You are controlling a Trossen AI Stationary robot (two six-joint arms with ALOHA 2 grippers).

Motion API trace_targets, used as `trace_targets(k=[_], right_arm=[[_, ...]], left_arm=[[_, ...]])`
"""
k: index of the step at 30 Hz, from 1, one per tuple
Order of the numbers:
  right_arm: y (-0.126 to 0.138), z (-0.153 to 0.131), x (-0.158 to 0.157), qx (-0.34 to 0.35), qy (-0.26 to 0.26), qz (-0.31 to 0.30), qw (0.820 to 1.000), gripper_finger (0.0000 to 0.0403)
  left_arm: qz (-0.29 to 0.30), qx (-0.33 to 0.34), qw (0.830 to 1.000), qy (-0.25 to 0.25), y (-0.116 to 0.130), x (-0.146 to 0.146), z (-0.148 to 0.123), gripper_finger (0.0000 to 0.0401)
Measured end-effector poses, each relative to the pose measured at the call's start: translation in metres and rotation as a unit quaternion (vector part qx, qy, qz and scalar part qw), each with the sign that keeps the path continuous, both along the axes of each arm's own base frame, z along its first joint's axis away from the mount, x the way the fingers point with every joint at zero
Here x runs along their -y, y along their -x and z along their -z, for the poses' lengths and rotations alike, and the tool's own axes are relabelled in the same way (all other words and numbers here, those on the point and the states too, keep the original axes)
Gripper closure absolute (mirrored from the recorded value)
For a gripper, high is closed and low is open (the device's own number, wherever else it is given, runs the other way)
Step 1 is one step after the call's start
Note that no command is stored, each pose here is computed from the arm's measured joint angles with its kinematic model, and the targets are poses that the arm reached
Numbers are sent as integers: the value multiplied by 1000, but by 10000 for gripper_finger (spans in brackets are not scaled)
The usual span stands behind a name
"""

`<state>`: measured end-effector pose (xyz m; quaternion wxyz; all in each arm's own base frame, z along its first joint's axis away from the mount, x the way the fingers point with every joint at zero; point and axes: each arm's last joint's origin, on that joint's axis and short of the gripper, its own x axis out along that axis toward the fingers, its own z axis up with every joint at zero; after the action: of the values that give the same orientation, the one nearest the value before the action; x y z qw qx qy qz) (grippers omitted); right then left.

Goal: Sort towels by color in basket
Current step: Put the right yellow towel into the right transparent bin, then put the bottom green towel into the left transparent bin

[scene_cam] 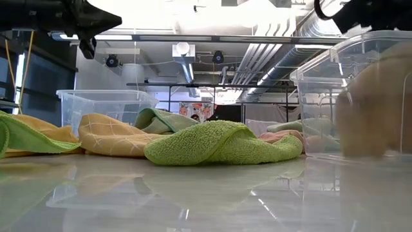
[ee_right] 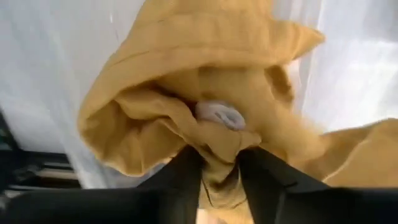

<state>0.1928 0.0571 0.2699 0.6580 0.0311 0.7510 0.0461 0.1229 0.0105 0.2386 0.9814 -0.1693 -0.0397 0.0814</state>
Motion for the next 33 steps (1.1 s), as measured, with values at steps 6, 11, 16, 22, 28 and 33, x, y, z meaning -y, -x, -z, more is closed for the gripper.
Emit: trace_targets(k=[6, 11, 16, 22, 28, 33], right_arm=[[-5, -42, -1, 53, -10, 76, 996, 232], [-3, -78, -1, 109, -28, 160, 981, 220], [1, -102, -9, 219, -8, 264, 939, 219], [-18, -110, -36, 439, 10, 356, 825, 219], [-38, -105, -45, 501, 33, 326, 801, 219], [-50, -98, -40, 500, 89, 274, 817, 219]], left_arm=[[0, -6, 1000, -4, -1, 0, 1, 401], [3, -28, 999, -21, -5, 1, 4, 401], [31, -109, 991, -70, -12, 7, -8, 401], [109, -232, 961, -107, -24, 24, -38, 401], [199, -422, 877, -115, -29, 50, -68, 401], [213, -497, 841, 24, -51, 81, -66, 401]])
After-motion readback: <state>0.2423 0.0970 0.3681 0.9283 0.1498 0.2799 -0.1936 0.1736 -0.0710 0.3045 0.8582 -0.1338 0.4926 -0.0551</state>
